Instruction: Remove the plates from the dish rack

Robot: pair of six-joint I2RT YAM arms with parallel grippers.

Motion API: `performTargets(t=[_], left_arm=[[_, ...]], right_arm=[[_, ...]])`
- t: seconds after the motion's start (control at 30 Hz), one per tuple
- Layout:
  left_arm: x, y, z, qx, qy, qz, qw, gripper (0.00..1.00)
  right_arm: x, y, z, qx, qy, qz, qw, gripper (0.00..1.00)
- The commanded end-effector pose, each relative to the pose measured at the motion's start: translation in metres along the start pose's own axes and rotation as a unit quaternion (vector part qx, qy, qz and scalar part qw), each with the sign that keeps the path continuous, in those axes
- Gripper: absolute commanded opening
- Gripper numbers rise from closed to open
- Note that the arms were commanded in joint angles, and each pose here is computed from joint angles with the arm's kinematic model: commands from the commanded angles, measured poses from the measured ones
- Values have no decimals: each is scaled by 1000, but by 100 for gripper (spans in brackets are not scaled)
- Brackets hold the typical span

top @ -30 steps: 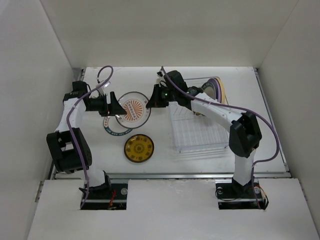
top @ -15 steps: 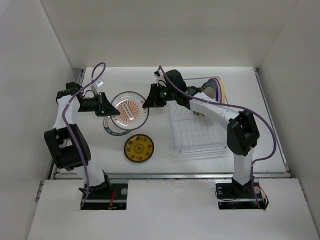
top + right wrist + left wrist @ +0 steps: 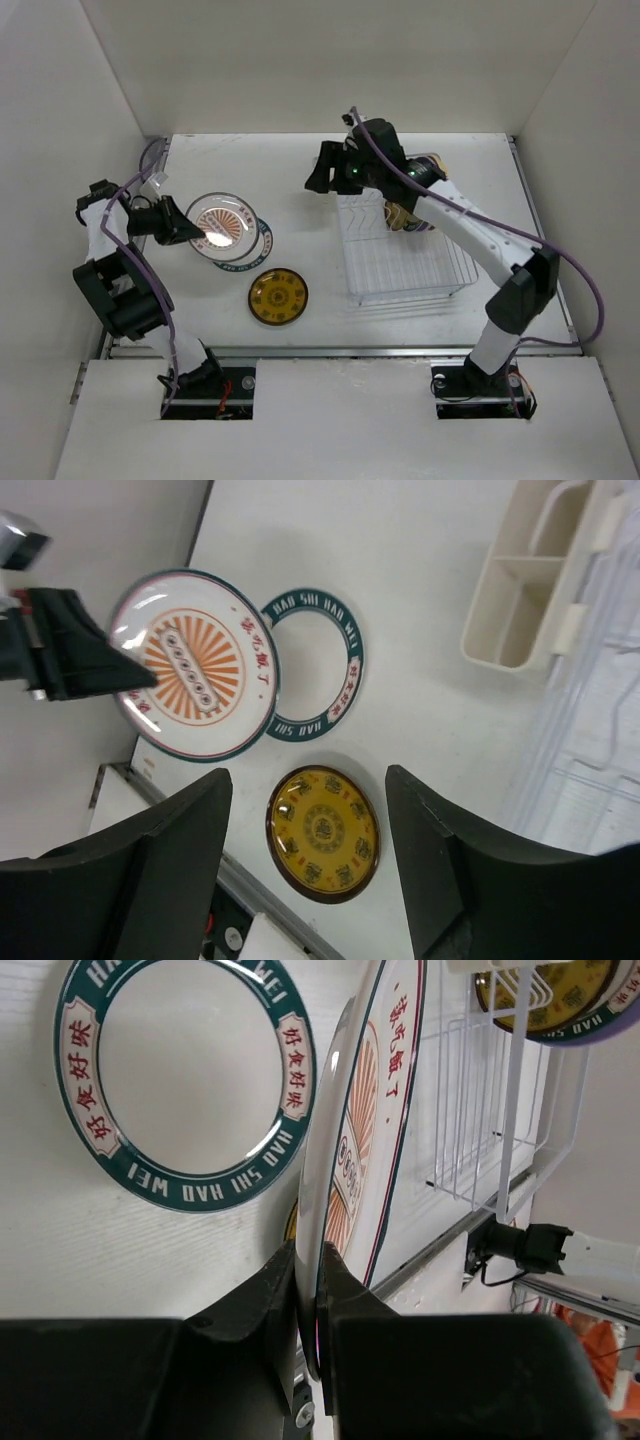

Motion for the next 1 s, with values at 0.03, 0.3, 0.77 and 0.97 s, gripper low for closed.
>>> performTargets(t=[0.03,0.3,0.77,0.97], left_arm=[[26,9,18,27,4,-32,999,0],[53,20,46,80,66,-2,995,1],[59,25,66,124,170,27,977,83],[38,23,63,136,206,97,964,100]], right_arm=[[7,32,-61,-88,-54,-26,994,69],[-46,37,-99,-110,-210,-18,971,83],[-109,24,-113,-102,-341,31,934,84],[-151,34,-106,-99,-441,38,891,84]])
Point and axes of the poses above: each gripper's point midway between its finger pads, its own z axis out along the fingers, its own x axis along the line the jaws close on, y = z × x, the point moved 6 cm from there along -z, back along the fingers, and after that the axes turned 5 degrees about z, right-handed, at the moved point
